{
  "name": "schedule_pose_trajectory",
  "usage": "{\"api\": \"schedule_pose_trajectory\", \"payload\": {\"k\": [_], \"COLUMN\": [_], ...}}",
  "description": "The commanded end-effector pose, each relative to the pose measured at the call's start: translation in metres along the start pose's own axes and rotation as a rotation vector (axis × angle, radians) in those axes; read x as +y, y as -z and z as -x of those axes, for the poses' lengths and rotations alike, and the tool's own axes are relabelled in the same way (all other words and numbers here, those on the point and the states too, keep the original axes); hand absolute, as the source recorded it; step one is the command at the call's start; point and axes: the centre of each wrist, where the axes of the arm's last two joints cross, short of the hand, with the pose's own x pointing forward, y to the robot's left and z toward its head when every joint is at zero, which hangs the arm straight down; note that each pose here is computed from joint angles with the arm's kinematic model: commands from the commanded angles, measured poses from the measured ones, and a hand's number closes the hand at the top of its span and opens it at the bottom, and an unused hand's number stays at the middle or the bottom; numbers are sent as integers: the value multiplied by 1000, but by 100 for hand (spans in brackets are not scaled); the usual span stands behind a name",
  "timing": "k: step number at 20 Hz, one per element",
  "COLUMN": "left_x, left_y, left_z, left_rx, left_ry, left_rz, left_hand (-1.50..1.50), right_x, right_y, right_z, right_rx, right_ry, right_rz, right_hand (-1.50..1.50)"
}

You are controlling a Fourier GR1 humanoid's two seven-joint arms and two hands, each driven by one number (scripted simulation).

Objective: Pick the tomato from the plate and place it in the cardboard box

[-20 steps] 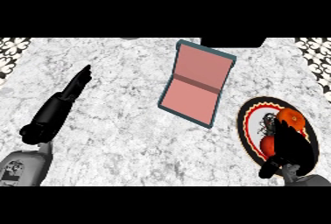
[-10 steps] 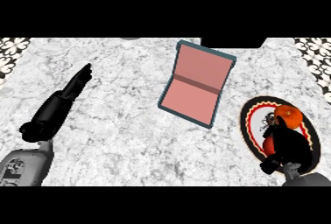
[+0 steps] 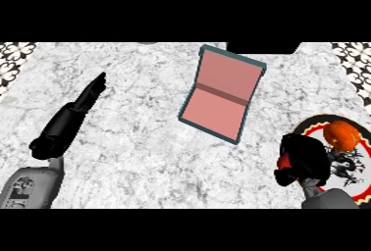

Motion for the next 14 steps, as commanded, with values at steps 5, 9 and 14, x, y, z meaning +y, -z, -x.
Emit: {"api": "schedule_pose_trajectory", "payload": {"k": [5,9,14], "left_x": [-23,-20,-10], "left_y": [21,24,15], "left_z": [-17,-13,-3], "left_rx": [-86,-49,-20], "left_ry": [-26,-15,2], "left_rz": [125,99,42], "left_hand": [0,0,0], "right_x": [-32,-59,-87], "right_y": [-88,-111,-131], "right_z": [-182,-222,-246], "right_rx": [-907,-1127,-1185], "right_ry": [52,9,57], "right_rz": [60,183,279], "right_hand": [150,150,150]}}
